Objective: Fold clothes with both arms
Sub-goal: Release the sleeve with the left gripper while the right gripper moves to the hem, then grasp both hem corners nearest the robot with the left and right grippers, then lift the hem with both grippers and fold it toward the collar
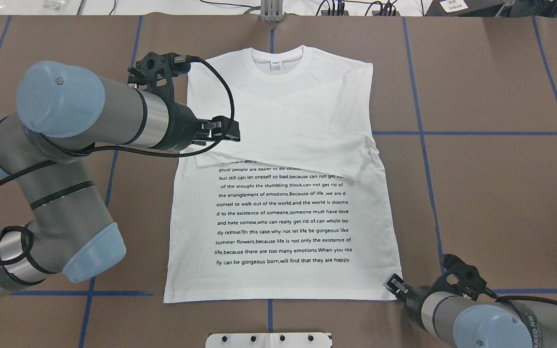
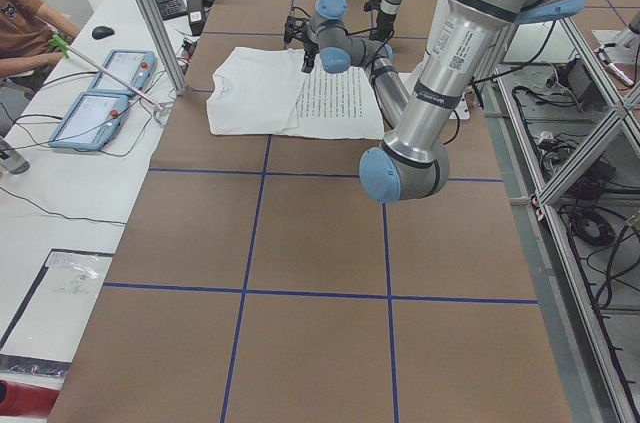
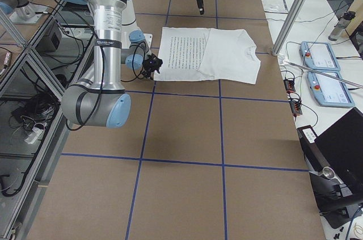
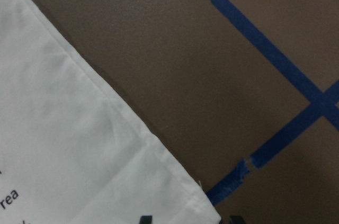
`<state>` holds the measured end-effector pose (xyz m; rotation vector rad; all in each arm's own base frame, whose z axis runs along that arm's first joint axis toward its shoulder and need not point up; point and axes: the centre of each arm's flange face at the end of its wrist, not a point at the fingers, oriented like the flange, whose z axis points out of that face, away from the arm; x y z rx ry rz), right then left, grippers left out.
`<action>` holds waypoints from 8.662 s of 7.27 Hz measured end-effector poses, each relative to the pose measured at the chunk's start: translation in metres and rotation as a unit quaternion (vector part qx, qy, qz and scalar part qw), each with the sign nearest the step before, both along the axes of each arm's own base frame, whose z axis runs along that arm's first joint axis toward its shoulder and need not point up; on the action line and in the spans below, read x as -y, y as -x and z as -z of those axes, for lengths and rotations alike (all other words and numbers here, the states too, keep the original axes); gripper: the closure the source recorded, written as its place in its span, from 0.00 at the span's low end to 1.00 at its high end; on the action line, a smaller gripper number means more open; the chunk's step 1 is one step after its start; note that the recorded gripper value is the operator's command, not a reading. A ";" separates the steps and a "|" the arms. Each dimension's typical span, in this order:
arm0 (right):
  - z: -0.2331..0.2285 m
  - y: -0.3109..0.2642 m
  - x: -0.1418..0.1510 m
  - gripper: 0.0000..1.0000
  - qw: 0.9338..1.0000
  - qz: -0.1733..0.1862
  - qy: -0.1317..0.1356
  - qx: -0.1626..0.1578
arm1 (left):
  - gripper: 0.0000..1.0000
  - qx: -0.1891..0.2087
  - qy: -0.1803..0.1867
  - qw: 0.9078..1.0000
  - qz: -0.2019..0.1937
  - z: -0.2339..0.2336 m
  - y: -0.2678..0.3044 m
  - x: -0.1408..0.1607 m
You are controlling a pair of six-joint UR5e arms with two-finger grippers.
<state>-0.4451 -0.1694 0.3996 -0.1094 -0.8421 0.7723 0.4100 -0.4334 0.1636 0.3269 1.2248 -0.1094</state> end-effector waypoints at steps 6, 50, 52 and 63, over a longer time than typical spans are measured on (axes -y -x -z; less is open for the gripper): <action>-0.002 0.002 -0.008 0.49 1.000 0.010 0.002 -0.002 | 0.18 -0.001 -0.001 1.000 0.001 -0.001 0.003 -0.001; 0.054 -0.043 -0.044 1.00 0.997 0.061 0.006 0.046 | 1.00 0.123 0.279 0.952 -0.024 -0.116 -0.004 -0.245; 0.057 -0.044 -0.047 1.00 0.997 0.063 0.005 0.049 | 1.00 0.119 0.278 0.953 -0.029 -0.112 -0.002 -0.249; 0.110 -0.050 0.329 1.00 0.992 0.027 -0.070 -0.097 | 1.00 0.070 0.064 0.991 0.093 -0.115 0.004 0.084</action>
